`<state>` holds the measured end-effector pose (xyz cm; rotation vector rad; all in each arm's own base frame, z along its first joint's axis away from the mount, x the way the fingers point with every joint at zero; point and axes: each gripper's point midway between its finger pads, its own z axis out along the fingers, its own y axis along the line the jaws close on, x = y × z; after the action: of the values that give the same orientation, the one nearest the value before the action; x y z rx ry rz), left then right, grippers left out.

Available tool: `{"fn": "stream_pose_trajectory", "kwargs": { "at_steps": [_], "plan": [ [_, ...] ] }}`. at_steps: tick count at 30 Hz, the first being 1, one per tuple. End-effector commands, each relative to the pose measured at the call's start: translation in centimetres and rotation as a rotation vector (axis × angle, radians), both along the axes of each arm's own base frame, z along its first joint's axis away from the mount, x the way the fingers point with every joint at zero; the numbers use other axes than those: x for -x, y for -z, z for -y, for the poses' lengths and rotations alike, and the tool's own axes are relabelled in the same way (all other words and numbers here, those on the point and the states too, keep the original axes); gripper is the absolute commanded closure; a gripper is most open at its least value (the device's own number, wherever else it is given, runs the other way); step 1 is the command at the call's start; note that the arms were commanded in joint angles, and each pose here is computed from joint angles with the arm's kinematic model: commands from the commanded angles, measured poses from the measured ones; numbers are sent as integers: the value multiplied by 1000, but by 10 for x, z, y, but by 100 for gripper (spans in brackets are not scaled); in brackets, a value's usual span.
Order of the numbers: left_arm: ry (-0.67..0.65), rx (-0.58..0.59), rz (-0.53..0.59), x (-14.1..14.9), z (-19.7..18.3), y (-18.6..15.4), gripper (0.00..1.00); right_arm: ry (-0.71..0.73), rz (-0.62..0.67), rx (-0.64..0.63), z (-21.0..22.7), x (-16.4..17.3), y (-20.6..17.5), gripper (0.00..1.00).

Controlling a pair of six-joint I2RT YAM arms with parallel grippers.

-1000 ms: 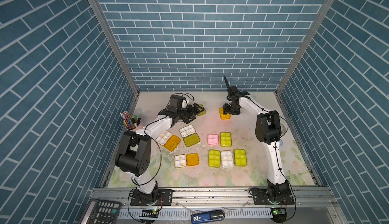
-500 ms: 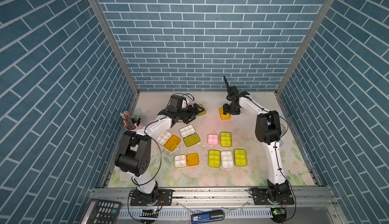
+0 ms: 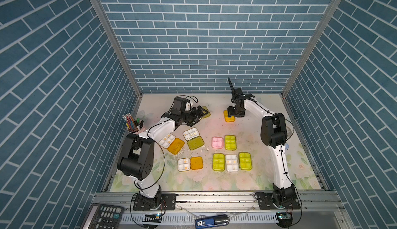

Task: Close pillboxes
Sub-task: Close the lid on the pillbox, then pick up the pillbox at the center of the board.

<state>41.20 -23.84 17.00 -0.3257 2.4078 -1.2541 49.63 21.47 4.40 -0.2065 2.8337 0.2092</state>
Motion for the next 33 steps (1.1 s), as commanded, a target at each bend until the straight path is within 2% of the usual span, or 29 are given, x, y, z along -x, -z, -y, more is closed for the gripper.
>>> {"fn": "stream_pose_trajectory", "kwargs": {
  "at_steps": [1, 7, 13, 24, 33],
  "plan": [
    [3, -3, 25, 0, -2, -8, 9, -25, -77, 66, 9, 16, 27, 34],
    [4, -2, 29, 0, -2, -9, 9, -64, -4, 18, -10, 1, 0, 23],
    [-1, -3, 31, 0, -3, -10, 9, -99, 14, 33, -25, -11, 1, 21],
    [2, 7, 37, 1, -2, -14, 9, -126, 15, 80, -31, -21, 19, 21],
    [-4, 14, 43, -1, -5, -17, 9, -132, -2, 127, -26, -17, 29, 29]
  ]
}}
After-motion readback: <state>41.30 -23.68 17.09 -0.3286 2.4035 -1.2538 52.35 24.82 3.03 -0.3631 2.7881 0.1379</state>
